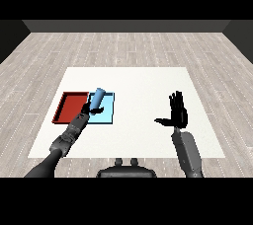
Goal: Pick the blue can and put it in the blue box
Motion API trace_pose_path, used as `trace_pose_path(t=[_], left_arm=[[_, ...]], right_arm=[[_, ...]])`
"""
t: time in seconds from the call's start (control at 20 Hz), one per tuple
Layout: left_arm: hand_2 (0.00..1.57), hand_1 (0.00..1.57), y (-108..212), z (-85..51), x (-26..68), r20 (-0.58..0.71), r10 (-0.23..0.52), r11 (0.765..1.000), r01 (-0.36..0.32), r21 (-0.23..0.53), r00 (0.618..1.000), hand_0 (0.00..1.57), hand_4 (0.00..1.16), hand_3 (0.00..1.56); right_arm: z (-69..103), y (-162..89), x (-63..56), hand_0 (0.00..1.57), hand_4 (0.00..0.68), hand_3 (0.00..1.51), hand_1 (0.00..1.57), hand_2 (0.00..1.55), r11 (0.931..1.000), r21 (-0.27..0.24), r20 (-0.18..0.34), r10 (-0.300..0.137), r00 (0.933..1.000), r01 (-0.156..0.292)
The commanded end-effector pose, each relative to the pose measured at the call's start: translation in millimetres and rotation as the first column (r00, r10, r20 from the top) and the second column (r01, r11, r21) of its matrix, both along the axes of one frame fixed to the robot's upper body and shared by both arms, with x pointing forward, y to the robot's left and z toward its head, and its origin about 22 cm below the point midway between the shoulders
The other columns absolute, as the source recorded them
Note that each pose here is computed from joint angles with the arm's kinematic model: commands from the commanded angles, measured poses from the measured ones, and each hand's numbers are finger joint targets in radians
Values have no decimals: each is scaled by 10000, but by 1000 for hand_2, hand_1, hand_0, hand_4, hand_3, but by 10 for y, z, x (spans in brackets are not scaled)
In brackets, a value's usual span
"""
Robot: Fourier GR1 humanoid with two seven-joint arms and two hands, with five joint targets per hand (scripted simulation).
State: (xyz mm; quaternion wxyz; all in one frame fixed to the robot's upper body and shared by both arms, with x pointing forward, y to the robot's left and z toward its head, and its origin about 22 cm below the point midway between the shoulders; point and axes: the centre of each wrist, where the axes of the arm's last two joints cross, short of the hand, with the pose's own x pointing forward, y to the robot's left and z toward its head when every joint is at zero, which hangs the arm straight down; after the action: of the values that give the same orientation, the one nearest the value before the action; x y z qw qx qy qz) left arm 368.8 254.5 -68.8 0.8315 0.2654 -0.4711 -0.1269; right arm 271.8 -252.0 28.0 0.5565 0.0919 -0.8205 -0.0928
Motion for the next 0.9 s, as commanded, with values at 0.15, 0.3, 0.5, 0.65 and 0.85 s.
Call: trace_pose_path(t=[0.15,0.3,0.5,0.65,0.85], left_arm=[[0,0,69,-285,-271,-1447,497,9972,-410,625,9882,0,0,0],[0,0,154,-204,-213,-215,927,9918,-904,907,9955,0,0,0],[0,0,1,-210,-211,2912,2201,9715,-2362,208,9310,0,0,0],[0,0,-58,194,105,5138,1688,9841,-1735,-394,8411,0,0,0],[0,0,-317,184,22,6885,359,9876,796,-1352,7243,0,0,0]], right_arm=[[35,69,-80,0,0,0,0,0,9992,296,236,264,9994,-271],[81,9,-109,0,0,0,0,0,9996,283,116,-16,9999,13],[-27,134,-144,0,0,0,0,0,9982,427,311,400,9987,-413],[15,80,-3,0,0,0,0,0,9981,507,449,318,9985,-341],[153,57,-80,0,0,0,0,0,9961,632,244,599,9979,-614]])
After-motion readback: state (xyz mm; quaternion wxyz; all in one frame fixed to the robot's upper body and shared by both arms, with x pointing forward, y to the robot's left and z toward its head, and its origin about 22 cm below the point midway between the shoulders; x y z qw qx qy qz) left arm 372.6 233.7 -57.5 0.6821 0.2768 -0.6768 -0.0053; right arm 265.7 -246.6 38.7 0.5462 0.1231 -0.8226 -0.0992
